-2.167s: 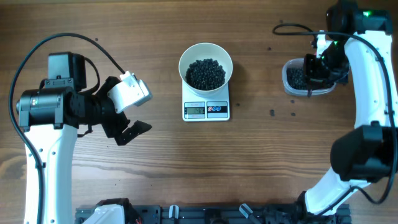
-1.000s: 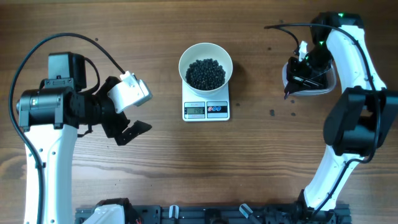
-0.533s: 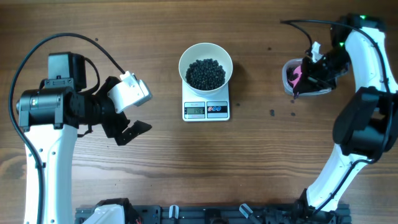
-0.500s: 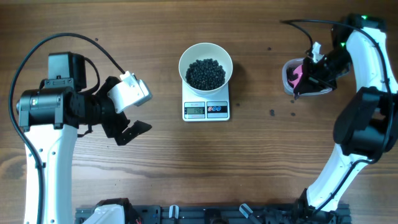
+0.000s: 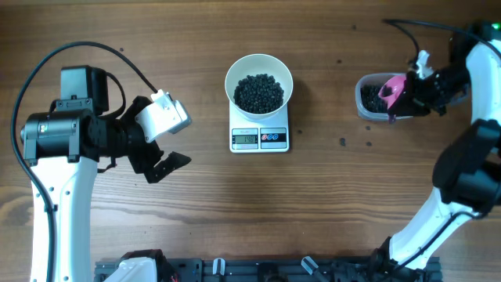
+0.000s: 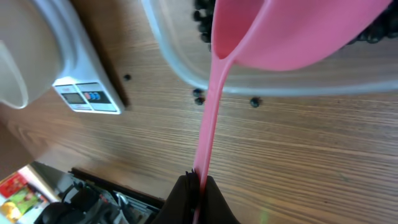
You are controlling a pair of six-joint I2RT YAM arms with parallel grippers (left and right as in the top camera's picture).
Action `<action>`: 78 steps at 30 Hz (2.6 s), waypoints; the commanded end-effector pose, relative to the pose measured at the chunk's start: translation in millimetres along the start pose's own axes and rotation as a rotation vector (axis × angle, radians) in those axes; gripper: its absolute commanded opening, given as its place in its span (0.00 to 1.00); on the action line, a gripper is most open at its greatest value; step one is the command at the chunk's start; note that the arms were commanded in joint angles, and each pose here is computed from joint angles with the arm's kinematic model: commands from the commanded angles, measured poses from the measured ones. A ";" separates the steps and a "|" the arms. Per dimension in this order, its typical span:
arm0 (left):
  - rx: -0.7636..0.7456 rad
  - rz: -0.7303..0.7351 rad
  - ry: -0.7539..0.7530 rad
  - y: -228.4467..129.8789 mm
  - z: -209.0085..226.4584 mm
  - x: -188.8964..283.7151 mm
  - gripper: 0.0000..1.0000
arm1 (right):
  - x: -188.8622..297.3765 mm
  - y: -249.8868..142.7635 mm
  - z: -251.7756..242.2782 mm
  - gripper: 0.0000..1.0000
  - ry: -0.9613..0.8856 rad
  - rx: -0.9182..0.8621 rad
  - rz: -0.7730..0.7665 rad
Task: Scoop item into bowl and weigh 150g on scale
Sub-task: 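Dip the pink scoop into the black beans and lift it, then carry the filled pink scoop left over the white bowl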
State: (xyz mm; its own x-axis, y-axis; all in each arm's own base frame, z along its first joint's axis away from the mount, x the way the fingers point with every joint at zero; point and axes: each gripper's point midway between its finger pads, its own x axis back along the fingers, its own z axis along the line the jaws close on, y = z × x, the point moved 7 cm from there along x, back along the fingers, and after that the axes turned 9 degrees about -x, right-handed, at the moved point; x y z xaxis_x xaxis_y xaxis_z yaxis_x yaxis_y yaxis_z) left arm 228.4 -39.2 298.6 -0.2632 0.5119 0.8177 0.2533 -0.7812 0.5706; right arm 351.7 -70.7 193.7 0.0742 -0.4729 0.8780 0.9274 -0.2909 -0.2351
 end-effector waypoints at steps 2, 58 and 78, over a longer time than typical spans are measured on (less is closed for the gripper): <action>-0.032 -0.029 0.018 5.5 -0.4 6.8 1.00 | 28.0 -18.6 16.9 0.04 0.035 0.080 -0.093; -0.032 -0.029 0.018 5.5 -0.4 6.8 1.00 | -56.9 -99.0 239.4 0.04 -0.337 0.940 -0.276; -0.032 -0.029 0.018 5.5 -0.4 6.8 1.00 | -61.0 -92.5 243.7 0.04 -0.373 0.906 -0.330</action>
State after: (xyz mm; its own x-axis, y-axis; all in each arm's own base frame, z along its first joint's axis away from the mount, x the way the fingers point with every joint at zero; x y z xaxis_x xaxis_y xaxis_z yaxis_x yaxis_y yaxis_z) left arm 228.4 -39.2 298.6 -0.2632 0.5119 0.8177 0.2533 -0.7812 0.5706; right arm 350.9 187.3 253.4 -0.2215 -0.1615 0.9617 0.8521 0.4475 0.2714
